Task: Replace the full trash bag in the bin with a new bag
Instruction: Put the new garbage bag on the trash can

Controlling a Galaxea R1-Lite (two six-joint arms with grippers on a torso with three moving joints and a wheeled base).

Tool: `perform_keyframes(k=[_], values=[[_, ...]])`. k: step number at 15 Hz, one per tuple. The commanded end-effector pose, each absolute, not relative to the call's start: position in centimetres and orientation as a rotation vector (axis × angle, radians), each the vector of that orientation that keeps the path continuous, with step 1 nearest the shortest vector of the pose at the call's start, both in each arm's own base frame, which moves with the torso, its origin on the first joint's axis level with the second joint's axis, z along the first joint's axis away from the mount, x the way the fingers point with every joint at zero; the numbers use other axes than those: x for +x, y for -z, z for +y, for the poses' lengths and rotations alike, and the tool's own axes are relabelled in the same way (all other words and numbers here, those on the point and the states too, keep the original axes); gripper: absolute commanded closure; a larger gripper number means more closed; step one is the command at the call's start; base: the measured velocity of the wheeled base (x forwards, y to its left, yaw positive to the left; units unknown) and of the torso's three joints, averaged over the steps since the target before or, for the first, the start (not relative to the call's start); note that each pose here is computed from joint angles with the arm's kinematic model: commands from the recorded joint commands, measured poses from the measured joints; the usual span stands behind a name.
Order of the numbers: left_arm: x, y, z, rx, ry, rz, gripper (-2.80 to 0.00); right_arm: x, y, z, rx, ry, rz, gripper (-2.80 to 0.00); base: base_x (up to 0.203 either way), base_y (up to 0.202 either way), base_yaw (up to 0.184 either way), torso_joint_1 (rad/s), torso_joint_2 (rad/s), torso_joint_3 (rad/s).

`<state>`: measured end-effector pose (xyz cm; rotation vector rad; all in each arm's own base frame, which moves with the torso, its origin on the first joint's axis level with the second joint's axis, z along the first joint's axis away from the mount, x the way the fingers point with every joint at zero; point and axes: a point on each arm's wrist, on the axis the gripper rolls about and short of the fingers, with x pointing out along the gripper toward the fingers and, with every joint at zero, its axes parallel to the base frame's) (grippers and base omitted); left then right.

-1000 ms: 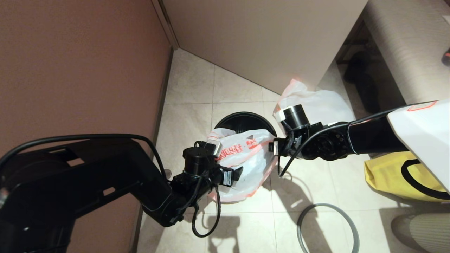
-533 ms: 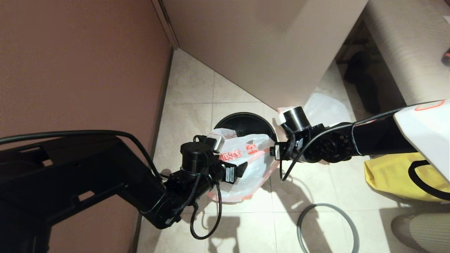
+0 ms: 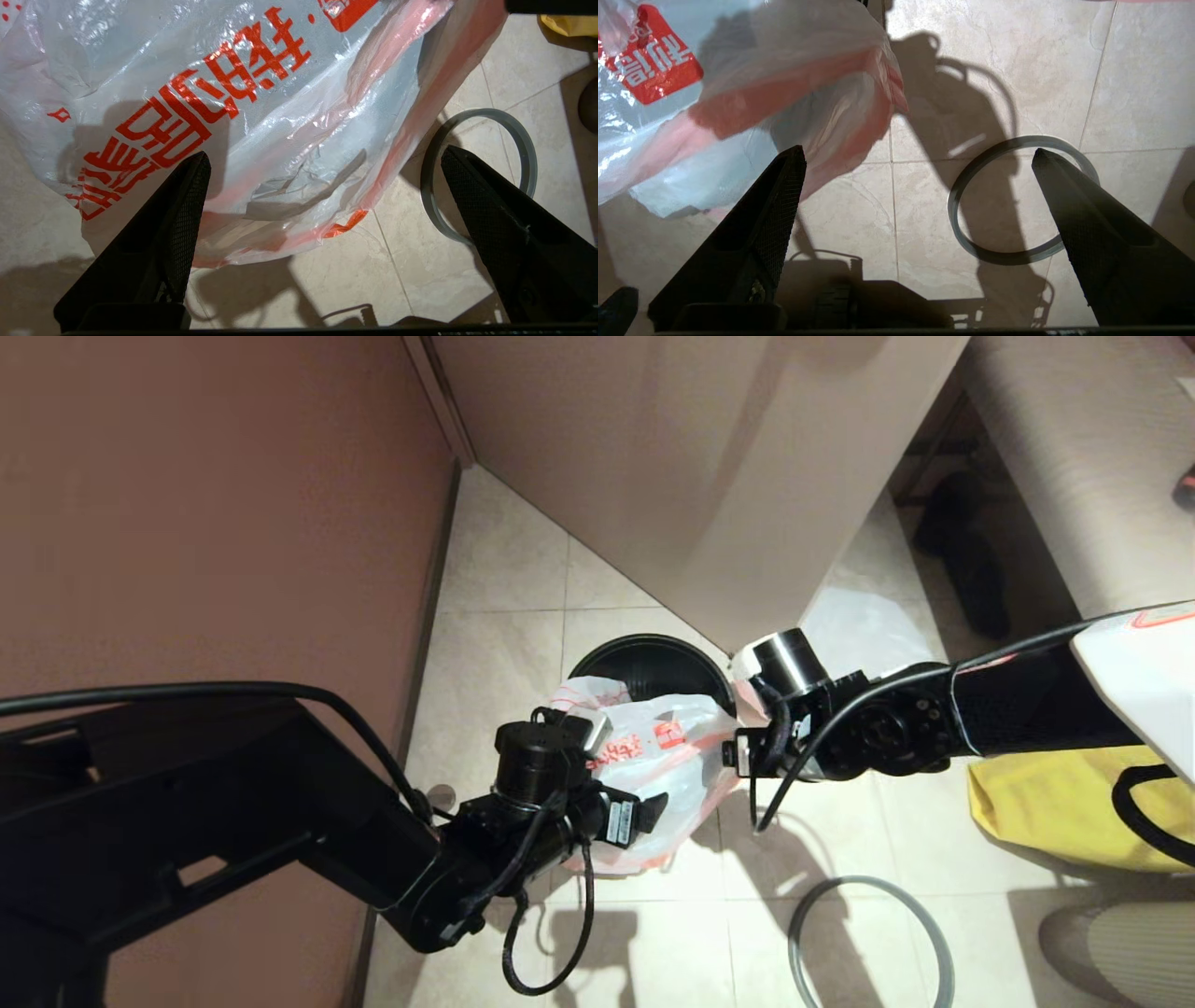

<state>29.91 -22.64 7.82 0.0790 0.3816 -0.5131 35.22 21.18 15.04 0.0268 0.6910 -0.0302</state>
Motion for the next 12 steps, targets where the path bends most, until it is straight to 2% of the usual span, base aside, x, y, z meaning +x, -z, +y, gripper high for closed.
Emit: perform_keyframes(k=[1, 4, 12], values=[[29.8, -8.4, -22.7, 0.069, 0.516, 0.364, -2.8, 34.1, -16.2, 20.9, 0.044, 0.018, 0.673, -2.8, 0.0, 0.0, 0.0, 0.0, 0.0, 0.0], [30.0, -8.7, -22.6, 0.058, 0.509, 0.343, -2.8, 34.3, -16.8, 21.1, 0.075, 0.002, 0.623, -2.8, 0.0, 0.0, 0.0, 0.0, 0.0, 0.0], [30.4, -9.6, -22.6, 0.025, 0.467, 0.312, -2.8, 32.4, -17.2, 20.5, 0.065, 0.008, 0.661, -2.8, 0.0, 0.0, 0.0, 0.0, 0.0, 0.0]])
